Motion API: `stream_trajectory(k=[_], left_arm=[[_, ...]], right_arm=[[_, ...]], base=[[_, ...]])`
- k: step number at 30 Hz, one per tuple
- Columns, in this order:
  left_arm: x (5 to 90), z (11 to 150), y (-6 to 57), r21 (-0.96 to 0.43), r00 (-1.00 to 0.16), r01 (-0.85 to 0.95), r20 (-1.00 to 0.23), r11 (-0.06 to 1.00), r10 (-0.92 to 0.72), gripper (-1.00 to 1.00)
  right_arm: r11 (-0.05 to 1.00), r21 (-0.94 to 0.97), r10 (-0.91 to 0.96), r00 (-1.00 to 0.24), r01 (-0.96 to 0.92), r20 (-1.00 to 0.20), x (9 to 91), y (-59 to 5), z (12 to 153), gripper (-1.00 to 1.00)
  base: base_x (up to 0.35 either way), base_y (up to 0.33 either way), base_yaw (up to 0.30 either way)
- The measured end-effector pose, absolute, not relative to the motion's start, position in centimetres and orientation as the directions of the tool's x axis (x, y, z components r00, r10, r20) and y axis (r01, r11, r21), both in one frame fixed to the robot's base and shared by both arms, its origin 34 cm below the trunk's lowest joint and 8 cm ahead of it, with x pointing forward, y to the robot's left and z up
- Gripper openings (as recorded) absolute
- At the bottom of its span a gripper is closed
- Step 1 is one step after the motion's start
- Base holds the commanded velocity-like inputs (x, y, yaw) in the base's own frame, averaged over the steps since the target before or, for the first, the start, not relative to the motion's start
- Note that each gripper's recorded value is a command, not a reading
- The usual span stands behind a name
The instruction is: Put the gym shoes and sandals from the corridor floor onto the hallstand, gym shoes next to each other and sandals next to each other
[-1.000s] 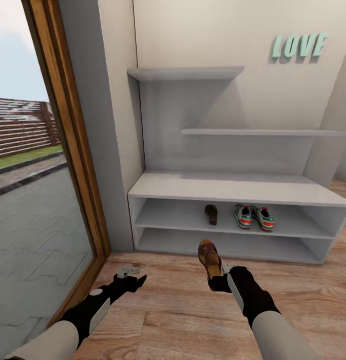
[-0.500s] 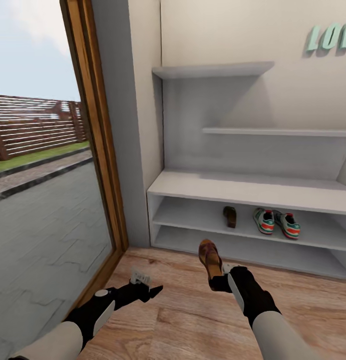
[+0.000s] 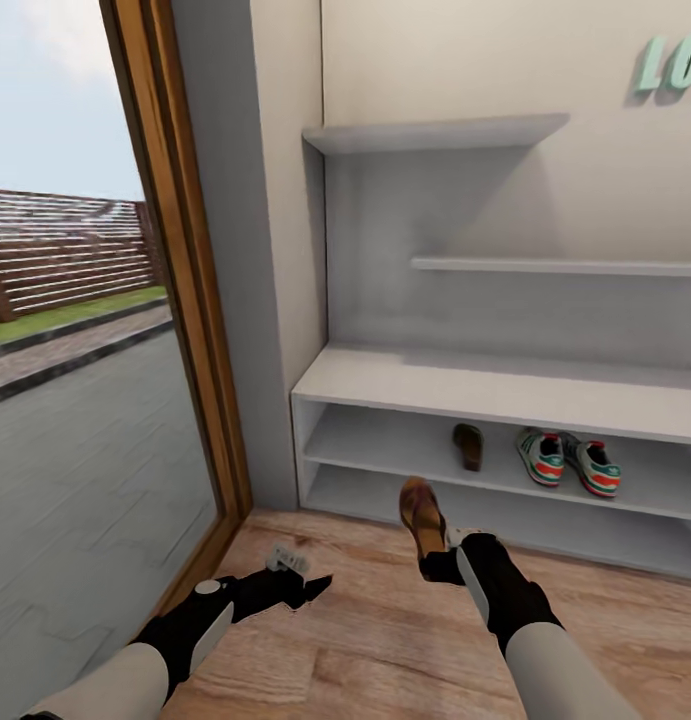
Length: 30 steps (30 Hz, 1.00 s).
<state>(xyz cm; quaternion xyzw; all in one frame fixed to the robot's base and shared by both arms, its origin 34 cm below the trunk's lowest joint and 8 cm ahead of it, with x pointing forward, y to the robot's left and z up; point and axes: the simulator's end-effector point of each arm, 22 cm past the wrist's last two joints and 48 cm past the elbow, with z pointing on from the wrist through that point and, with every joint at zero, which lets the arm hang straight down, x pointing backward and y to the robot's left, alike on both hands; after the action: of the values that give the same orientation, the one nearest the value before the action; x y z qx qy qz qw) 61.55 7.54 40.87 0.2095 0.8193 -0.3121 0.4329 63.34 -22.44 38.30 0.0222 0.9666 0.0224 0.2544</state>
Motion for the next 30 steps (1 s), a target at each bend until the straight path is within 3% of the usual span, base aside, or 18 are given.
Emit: stream_trajectory(k=[12,30], left_arm=[[61.45,41.02,6.86,-0.336,-0.537,0.618,-0.841,0.711,0.069,1.0],[61.44,41.0,6.85,-0.336,-0.537,0.617,-0.84,0.711,0.069,1.0]], right_arm=[[0.997,0.06,0.063,-0.869,0.039,-0.49,63.32,-22.57,38.26,-1.0],[0.997,0.061,0.064,-0.87,0.039,-0.489,63.31,-22.57,38.24,-1.0]], base=[[0.346,-0.018,0.0],[0.288,-0.209,0.0]])
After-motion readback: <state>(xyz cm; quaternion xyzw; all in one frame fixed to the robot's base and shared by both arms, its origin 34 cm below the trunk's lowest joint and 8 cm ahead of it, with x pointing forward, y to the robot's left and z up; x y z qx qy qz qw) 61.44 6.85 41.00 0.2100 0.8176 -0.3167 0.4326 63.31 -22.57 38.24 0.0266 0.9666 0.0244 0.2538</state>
